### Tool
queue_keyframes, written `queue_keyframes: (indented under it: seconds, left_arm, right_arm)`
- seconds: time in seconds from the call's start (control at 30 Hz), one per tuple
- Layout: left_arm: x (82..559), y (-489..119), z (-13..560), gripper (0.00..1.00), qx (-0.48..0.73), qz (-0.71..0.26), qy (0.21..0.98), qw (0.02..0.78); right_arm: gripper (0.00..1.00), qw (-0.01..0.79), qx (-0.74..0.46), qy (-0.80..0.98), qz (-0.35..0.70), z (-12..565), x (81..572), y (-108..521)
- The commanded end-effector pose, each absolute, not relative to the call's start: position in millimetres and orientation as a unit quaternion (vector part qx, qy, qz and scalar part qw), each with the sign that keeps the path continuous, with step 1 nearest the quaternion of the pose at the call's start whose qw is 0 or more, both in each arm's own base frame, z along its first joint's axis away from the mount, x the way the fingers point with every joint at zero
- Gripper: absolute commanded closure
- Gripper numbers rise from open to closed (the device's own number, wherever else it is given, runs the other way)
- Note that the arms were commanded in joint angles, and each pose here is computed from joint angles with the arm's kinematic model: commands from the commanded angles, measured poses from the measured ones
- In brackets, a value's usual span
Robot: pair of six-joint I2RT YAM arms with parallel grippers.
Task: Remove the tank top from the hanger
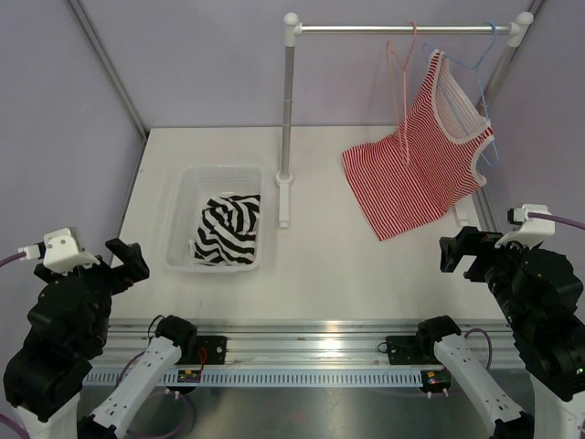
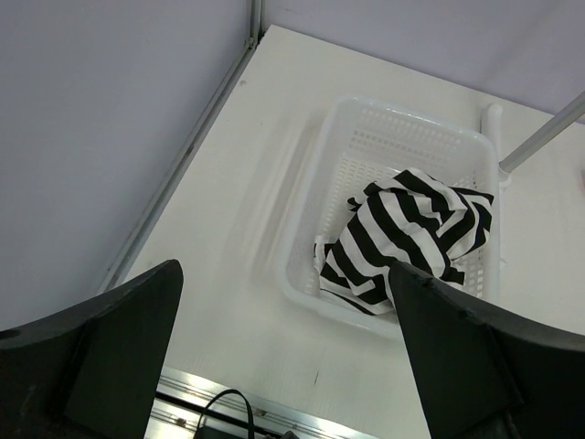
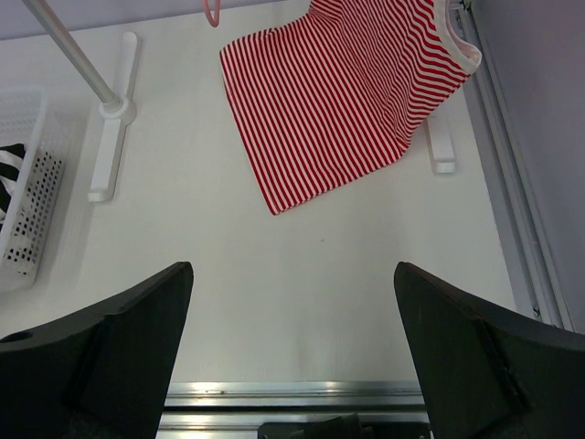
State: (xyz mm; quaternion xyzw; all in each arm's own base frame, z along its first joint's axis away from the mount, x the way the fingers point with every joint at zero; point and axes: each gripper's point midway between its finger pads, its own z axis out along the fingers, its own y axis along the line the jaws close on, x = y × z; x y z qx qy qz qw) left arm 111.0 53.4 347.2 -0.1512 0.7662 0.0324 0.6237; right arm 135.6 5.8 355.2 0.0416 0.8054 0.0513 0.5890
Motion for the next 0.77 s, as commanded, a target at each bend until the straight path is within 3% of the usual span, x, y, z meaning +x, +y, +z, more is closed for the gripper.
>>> queue_keyframes:
  seconds: [0.0, 0.73]
  left_arm:
    - [115, 55, 348, 0.01, -0.154, 0.039, 0.762, 0.628]
    - [140, 32, 336, 0.01, -0.134, 0.006, 0.766, 0.629]
  right_arm:
    - [0.01, 0.582, 0.055, 0.811, 0.037, 349, 139, 1]
    - [0.01, 0.589, 0.071, 0.804, 0.028, 349, 151, -2]
